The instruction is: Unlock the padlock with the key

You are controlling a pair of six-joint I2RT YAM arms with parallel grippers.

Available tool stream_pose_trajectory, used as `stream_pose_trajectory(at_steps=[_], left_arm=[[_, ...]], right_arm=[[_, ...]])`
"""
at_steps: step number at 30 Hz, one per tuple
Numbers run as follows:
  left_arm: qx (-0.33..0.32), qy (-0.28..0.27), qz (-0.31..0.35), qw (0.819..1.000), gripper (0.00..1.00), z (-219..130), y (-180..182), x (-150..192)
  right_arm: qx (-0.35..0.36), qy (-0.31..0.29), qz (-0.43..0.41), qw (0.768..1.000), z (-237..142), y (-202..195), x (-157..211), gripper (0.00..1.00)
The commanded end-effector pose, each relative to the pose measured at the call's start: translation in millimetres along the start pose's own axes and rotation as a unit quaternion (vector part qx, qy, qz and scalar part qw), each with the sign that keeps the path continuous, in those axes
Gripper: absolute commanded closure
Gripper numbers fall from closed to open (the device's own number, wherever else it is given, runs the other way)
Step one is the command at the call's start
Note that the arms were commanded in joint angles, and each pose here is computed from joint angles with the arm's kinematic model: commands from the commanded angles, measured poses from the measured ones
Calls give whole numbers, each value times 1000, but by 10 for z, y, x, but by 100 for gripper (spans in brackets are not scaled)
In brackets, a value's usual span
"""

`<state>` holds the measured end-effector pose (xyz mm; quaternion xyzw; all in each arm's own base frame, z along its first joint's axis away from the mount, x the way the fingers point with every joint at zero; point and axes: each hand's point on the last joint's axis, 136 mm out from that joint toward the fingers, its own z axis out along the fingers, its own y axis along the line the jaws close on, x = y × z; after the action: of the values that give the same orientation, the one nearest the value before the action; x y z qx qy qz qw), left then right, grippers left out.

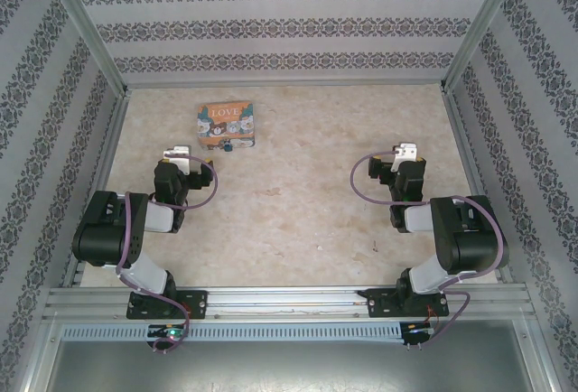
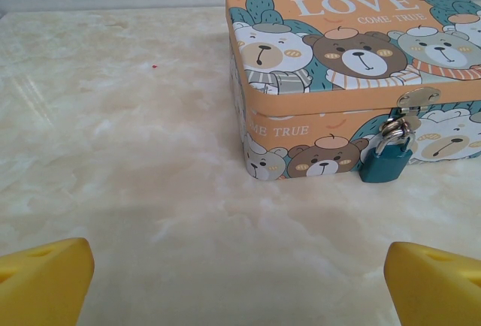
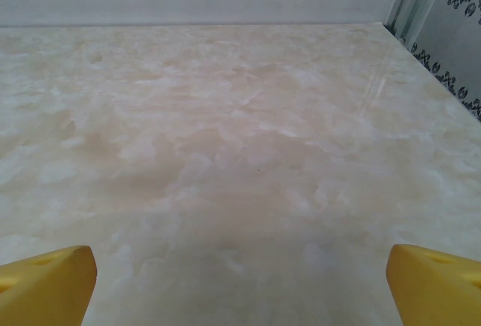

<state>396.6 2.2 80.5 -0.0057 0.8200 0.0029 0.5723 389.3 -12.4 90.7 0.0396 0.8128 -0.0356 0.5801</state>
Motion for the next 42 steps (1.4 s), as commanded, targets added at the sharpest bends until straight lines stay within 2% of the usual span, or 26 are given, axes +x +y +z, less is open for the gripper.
stream_pose_trajectory(at_steps=[1, 18, 26, 30, 34, 38, 42], left_arm=[[-4, -6, 5, 1000, 1, 17, 31, -76], [-28, -9, -3, 1000, 1, 11, 113, -87], [-42, -25, -14, 999, 1, -54, 174, -136], [-55, -24, -17, 998, 1, -178, 220, -325], [-79, -21, -36, 996, 1, -294, 301, -668], [-102, 1, -74, 992, 1, -362, 384, -1009], [-107, 45, -125, 985, 1, -302, 433, -1153]], right_arm=[[5, -14, 10, 1000, -24, -4, -66, 2], [4, -14, 8, 1000, -24, 5, -64, 1], [14, -35, 16, 999, -69, -35, -196, 2], [1, -33, 9, 999, -154, -1, -287, 2], [-14, -22, 6, 1000, -229, 58, -547, 2], [-63, -12, 66, 996, -332, 227, -902, 1], [-135, 15, 153, 979, -352, 603, -1146, 2]])
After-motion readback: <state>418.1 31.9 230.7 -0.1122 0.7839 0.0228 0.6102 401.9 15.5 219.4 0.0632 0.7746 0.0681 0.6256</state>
